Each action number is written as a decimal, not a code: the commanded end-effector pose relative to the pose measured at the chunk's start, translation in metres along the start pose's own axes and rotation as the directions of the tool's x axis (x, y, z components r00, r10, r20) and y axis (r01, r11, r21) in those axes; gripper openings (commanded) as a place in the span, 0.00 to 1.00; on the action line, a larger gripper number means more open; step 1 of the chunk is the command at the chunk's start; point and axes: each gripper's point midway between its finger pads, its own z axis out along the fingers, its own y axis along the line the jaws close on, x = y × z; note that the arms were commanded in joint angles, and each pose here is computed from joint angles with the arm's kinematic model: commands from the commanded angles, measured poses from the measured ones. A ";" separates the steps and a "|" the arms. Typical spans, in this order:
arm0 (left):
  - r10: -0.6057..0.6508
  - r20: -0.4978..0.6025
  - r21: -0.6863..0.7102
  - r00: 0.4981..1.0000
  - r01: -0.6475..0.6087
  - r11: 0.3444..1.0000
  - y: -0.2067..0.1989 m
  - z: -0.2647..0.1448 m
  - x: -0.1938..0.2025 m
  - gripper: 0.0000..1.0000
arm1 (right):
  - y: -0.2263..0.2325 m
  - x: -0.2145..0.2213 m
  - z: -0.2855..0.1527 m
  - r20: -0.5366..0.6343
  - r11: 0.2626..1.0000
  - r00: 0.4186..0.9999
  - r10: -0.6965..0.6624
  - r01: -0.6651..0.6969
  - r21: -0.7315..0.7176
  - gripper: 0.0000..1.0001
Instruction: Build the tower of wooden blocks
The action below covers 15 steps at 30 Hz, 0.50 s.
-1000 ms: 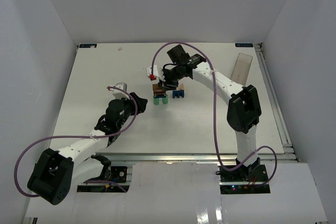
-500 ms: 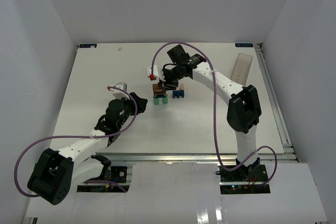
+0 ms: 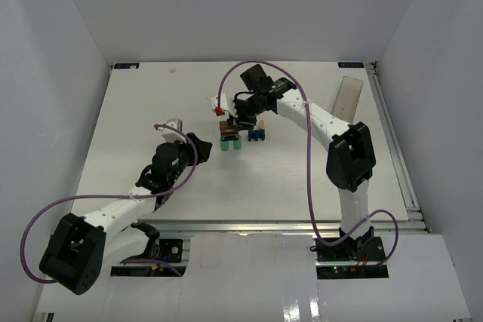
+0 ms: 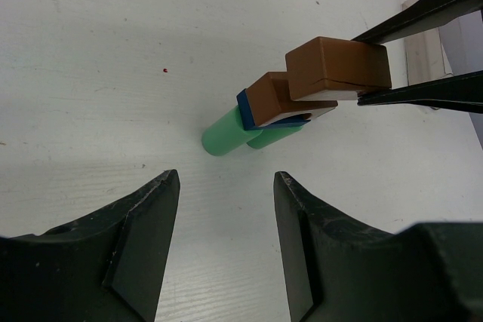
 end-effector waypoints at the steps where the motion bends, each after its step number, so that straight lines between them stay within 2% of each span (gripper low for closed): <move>1: -0.011 0.053 0.038 0.999 0.009 0.999 -0.012 0.002 -0.020 0.63 | 0.003 -0.006 0.002 0.026 1.000 1.000 0.000 0.000 -0.016 0.23; 15: -0.011 0.056 0.038 0.998 0.009 0.999 -0.013 0.001 -0.021 0.63 | 0.002 -0.003 0.005 0.018 1.000 1.000 0.006 -0.006 -0.019 0.24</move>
